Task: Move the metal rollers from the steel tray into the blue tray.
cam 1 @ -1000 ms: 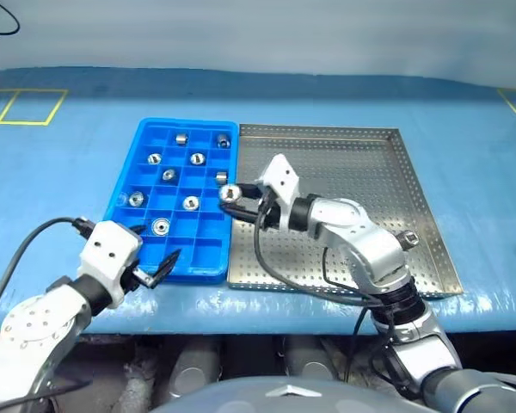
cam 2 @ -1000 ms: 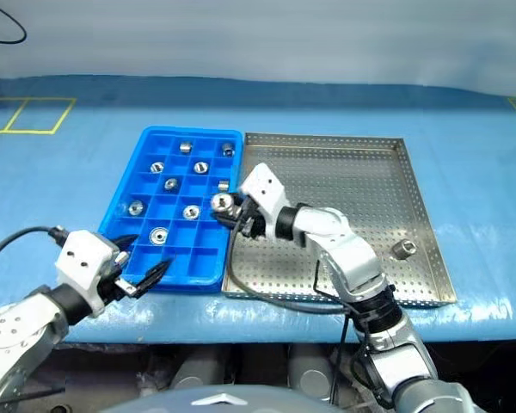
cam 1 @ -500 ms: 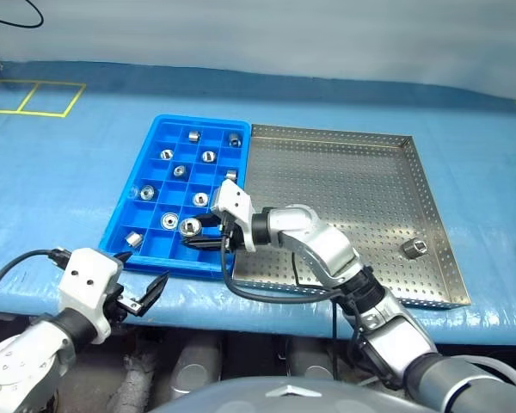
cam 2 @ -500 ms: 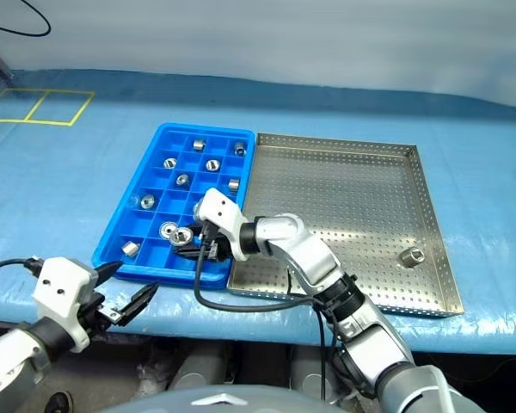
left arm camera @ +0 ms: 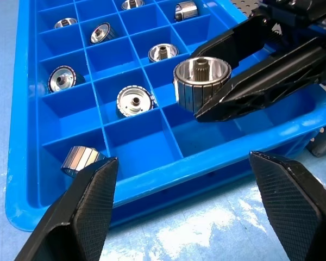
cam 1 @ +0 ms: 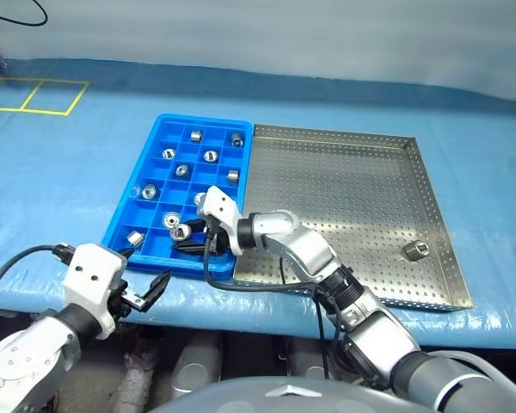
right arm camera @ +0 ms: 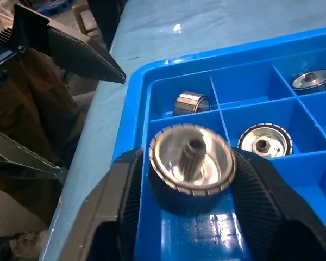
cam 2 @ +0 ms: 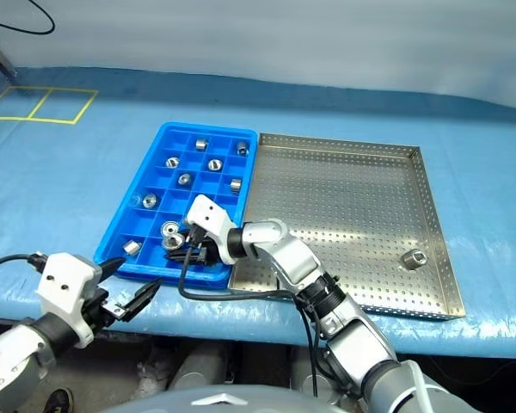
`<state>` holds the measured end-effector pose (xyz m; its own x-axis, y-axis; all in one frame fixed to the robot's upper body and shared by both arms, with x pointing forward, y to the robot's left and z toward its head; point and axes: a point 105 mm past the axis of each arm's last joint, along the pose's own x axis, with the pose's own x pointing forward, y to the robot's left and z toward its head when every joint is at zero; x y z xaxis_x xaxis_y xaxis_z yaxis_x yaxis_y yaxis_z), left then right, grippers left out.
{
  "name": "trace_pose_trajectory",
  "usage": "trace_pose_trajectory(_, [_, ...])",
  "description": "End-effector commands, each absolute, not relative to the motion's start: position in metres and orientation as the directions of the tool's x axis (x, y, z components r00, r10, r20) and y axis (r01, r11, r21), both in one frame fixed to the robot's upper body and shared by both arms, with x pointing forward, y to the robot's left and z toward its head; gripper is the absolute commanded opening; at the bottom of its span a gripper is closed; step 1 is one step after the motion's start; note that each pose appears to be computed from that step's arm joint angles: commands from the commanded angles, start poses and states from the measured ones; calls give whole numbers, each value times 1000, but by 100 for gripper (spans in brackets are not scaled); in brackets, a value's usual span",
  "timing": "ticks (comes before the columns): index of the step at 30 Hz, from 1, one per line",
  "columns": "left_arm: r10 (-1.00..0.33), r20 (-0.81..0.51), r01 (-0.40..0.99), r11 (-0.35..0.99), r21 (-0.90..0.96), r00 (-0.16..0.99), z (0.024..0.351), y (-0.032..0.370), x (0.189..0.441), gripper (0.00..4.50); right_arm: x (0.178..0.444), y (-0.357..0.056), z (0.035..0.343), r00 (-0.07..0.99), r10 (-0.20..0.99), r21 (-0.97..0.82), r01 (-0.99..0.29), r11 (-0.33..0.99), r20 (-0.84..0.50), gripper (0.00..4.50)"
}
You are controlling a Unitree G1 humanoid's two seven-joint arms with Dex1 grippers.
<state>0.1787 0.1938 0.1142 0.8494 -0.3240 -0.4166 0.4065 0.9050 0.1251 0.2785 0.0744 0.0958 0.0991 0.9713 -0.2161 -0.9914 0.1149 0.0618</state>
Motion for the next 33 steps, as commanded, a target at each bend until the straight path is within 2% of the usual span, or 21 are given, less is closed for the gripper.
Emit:
trace_pose_trajectory(1, [-354,-383,435,888,149,853,124,185,180,419,282,75,113,132,980,2,-991,133,-150,365])
trace_pose_trajectory(5, [-387,-367,461,876,139,846,126,178,184,419,289,67,129,192,977,-29,-981,190,-91,365])
trace_pose_trajectory(8, [-448,-306,503,855,129,840,133,165,196,419,304,46,153,320,947,-58,-946,318,-12,365])
trace_pose_trajectory(11, [-507,-199,530,844,85,839,144,147,215,419,324,14,164,486,874,-91,-870,484,8,365])
trace_pose_trajectory(16, [-632,-123,643,761,91,765,150,110,238,419,340,-63,162,719,694,-147,-691,708,-40,365])
trace_pose_trajectory(21, [-702,-15,699,707,105,712,160,83,265,419,340,-141,151,899,421,-182,-437,881,-119,365])
trace_pose_trajectory(25, [-748,9,742,660,120,664,161,63,277,419,328,-180,135,945,261,-228,-303,926,-195,365])
trace_pose_trajectory(33, [-802,-5,795,591,136,597,155,50,277,419,307,-223,112,954,77,-261,-156,953,-290,365])
